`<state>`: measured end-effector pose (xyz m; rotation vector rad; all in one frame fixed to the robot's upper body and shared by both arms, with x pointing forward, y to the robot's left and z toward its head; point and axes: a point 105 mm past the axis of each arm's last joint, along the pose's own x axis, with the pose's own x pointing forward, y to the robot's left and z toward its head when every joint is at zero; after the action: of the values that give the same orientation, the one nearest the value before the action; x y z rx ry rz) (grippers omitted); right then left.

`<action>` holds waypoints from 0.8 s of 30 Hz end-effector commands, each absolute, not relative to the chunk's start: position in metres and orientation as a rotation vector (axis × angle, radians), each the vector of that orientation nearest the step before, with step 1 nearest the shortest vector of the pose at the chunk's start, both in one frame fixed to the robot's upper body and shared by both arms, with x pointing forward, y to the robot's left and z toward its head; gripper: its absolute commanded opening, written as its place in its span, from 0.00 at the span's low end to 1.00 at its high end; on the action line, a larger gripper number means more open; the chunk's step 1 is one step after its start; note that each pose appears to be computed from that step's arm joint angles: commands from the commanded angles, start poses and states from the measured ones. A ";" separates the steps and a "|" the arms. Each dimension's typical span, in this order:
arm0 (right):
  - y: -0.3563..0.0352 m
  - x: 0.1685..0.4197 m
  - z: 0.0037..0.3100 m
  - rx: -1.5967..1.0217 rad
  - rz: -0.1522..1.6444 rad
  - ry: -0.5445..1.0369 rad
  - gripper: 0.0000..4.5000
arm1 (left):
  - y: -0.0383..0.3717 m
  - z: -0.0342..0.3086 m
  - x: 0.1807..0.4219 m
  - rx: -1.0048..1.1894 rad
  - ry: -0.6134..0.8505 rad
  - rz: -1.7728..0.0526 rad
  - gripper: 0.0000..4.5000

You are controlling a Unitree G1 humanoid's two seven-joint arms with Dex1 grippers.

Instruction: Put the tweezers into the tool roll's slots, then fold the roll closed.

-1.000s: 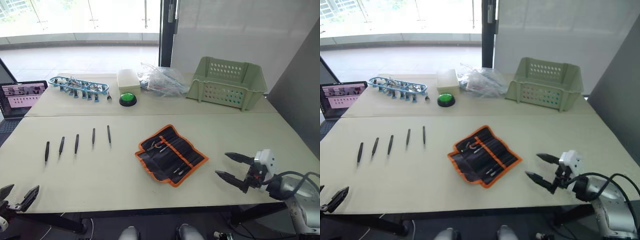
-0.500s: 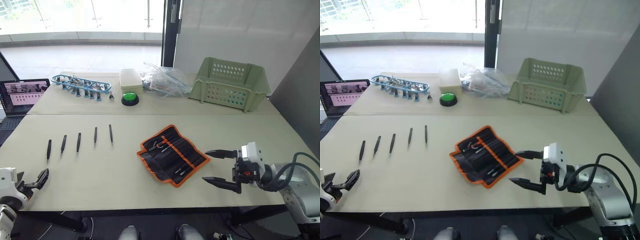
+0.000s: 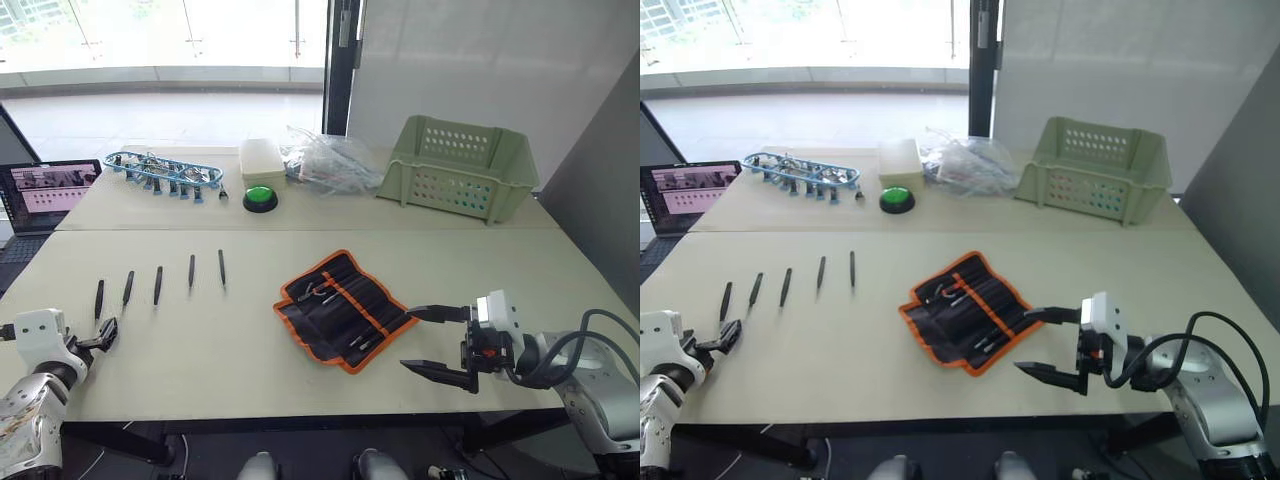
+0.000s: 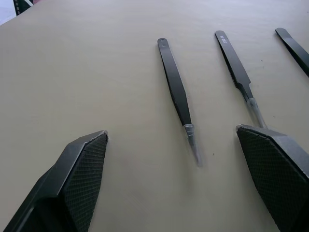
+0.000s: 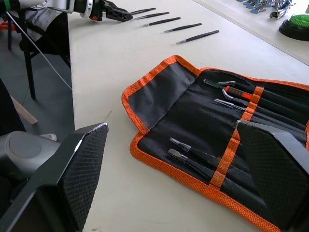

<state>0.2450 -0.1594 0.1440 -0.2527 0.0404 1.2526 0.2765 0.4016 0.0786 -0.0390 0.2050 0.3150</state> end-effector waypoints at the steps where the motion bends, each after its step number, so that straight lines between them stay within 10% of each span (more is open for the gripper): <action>1: -0.159 0.245 0.151 -0.286 1.247 0.012 1.00 | 0.402 0.063 0.279 -0.057 0.257 0.323 1.00; 16: -0.160 0.245 0.152 -0.283 1.245 0.021 1.00 | 0.369 0.047 0.312 -0.083 0.276 0.182 0.03; 24: -0.162 0.246 0.150 -0.289 1.230 0.031 1.00 | 0.381 0.057 0.308 -0.057 0.234 0.220 0.01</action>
<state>0.2465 -0.1607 0.1437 -0.2626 0.0478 1.2387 0.3113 0.3870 0.0743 -0.0477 0.1773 0.2457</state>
